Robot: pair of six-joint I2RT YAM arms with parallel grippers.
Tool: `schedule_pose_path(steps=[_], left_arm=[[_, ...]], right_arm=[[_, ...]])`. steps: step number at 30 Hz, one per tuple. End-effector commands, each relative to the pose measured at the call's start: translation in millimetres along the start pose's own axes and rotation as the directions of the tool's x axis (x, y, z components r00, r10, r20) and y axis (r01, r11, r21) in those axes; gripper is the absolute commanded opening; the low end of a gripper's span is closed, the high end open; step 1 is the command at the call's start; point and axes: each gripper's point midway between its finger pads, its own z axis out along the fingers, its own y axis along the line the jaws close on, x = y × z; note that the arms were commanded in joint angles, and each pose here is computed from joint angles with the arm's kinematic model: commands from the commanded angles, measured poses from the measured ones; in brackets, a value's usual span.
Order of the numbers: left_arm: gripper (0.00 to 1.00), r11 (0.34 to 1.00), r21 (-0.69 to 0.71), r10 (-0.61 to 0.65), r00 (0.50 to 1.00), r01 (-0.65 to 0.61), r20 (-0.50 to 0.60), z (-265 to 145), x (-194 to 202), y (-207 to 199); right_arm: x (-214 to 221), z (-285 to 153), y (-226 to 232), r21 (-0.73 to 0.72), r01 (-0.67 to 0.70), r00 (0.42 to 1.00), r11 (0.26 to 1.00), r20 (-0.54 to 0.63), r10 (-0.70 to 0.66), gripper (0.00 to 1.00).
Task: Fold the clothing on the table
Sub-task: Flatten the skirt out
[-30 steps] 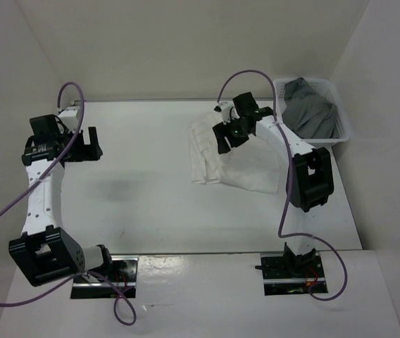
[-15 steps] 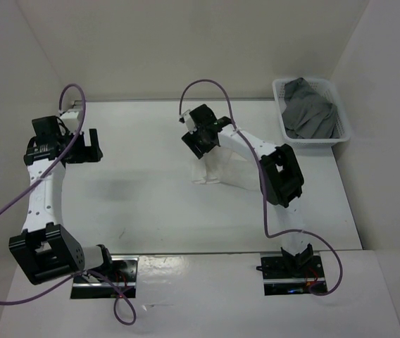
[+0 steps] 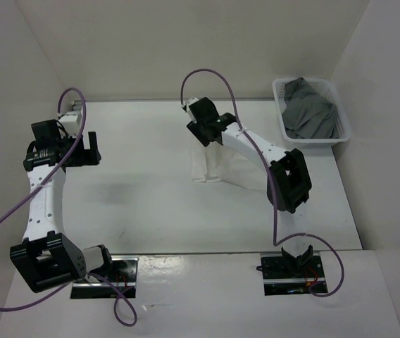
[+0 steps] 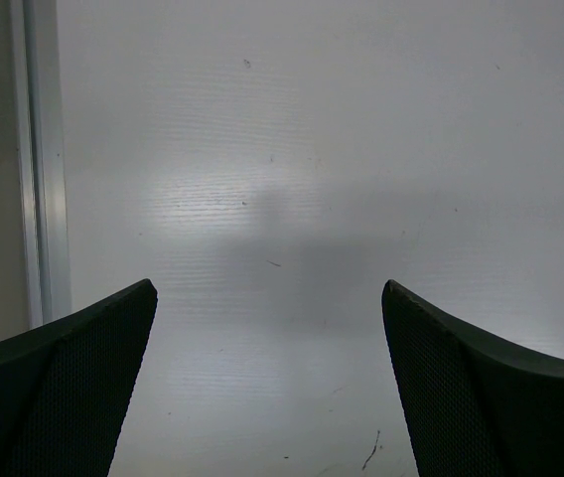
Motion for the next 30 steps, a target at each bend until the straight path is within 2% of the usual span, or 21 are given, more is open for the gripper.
schedule_pose_path(steps=[1, 6, 14, 30], left_arm=[[1.0, 1.0, -0.011, -0.003, 1.0, 0.004, 0.03, -5, -5, 1], [1.0, 1.0, -0.011, -0.003, 1.0, 0.004, 0.03, -5, -5, 1], [1.0, 1.0, -0.013, 0.0, 0.999, 0.001, 0.041, -10, -4, 0], [1.0, 0.999, -0.031, 0.009, 0.999, -0.008, 0.038, -15, 3, 1]], right_arm=[[-31, -43, -25, 0.16, 0.005, 0.994, 0.987, 0.107, -0.023, 0.67], [-27, -45, -22, 0.173, 0.001, 0.994, 0.985, 0.103, -0.019, 0.65], [6, -17, -17, 0.238, 0.032, 0.999, 0.971, -0.005, -0.031, 0.6], [43, 29, 15, 0.201, 0.052, 0.993, 0.978, -0.111, -0.03, 0.51]])
